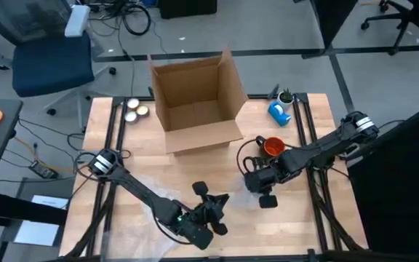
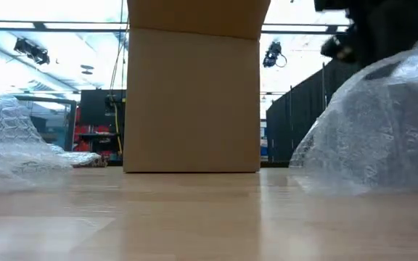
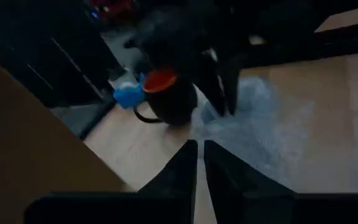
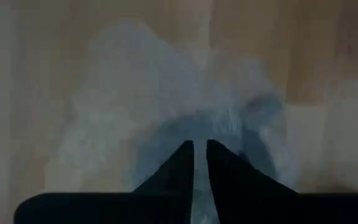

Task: Wrap mug
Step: Wrap the blue mug with the top bubble wrap

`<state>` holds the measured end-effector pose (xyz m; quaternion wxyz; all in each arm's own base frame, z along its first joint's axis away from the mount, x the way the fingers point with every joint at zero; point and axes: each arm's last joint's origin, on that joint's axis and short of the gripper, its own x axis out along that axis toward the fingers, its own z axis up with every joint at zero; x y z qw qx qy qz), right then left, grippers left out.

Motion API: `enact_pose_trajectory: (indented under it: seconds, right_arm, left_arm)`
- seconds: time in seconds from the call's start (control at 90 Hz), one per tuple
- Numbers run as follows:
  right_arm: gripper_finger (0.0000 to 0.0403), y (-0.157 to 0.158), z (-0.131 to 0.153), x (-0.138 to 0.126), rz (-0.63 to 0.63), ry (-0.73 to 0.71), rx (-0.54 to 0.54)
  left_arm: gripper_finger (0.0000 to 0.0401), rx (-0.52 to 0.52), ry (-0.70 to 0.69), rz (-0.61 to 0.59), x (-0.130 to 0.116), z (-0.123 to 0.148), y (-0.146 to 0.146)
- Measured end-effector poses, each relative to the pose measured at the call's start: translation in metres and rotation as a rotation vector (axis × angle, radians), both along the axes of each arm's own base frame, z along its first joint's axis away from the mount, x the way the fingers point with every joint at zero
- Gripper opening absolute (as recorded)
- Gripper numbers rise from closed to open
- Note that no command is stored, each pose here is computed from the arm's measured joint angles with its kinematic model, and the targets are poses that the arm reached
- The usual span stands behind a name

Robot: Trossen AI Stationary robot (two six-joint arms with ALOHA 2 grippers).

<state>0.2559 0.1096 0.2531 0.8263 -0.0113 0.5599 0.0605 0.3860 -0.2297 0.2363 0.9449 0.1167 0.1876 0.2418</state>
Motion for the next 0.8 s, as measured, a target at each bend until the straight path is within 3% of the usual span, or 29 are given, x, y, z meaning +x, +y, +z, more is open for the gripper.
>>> enact_pose_trajectory:
  seconds: [0.167, 0.256, 0.389, 0.622, 0.8]
  right_arm:
    - [0.0021, 0.003, 0.002, 0.002, 0.009, -0.024, 0.036]
    - [0.0021, 0.004, 0.002, 0.002, 0.013, -0.022, 0.039]
    - [0.0021, 0.005, 0.002, 0.002, 0.022, -0.021, 0.042]
    - [0.0021, -0.004, -0.002, -0.006, -0.014, 0.080, -0.002]
    - [0.0021, -0.010, -0.015, -0.007, -0.035, 0.106, -0.021]
  left_arm:
    - [0.0015, -0.139, 0.113, -0.176, 0.003, -0.026, 0.009]
    - [0.0015, -0.246, 0.148, -0.338, 0.003, -0.036, 0.006]
    - [0.0015, -0.412, 0.044, -0.565, 0.013, -0.049, 0.002]
    - [0.0015, -0.445, 0.050, -0.458, 0.032, -0.080, 0.026]
    - [0.0015, -0.352, 0.077, -0.341, 0.041, -0.083, 0.054]
